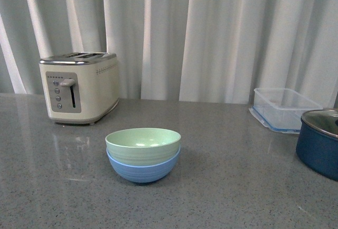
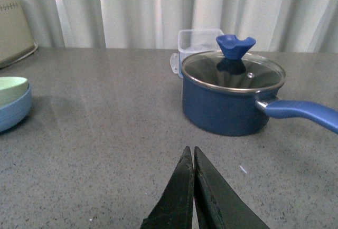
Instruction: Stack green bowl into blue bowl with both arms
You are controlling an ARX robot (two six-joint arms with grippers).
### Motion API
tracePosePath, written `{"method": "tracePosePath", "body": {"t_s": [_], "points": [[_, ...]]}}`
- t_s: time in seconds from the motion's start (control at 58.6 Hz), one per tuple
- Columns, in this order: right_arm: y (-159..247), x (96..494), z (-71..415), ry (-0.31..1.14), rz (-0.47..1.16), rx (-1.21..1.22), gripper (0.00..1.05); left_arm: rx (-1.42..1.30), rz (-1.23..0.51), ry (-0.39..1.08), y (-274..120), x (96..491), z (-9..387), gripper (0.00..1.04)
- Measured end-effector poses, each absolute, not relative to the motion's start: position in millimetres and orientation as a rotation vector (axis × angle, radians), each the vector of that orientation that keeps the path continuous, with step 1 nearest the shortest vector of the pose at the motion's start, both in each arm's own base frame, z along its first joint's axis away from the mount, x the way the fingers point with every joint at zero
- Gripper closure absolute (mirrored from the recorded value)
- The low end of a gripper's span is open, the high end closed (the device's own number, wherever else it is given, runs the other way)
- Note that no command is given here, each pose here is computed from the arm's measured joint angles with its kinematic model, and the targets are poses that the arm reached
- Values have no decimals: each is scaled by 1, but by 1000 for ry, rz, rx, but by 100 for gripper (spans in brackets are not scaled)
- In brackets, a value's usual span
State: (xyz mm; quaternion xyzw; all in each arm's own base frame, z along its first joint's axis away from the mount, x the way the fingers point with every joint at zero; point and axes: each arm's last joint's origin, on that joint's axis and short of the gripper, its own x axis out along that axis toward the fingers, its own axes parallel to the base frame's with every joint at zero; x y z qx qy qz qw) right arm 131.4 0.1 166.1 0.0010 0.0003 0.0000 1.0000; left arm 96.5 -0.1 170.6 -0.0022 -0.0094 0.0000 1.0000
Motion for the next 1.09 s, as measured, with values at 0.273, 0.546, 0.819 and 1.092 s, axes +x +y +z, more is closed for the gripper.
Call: {"method": "tracePosePath", "body": {"t_s": [0.273,0.546,0.819,1.092], "points": [[0,123,168,-7,1,2,104,-4,0,-19,0,97,171,7],[0,115,168,-8,1,2,104,-4,0,-19,0,97,171,7],[0,110,168,-8,1,2,104,-4,0,-19,0,97,171,7],[0,98,165,-4,1,2,104,-4,0,-20,0,96,171,7]]}}
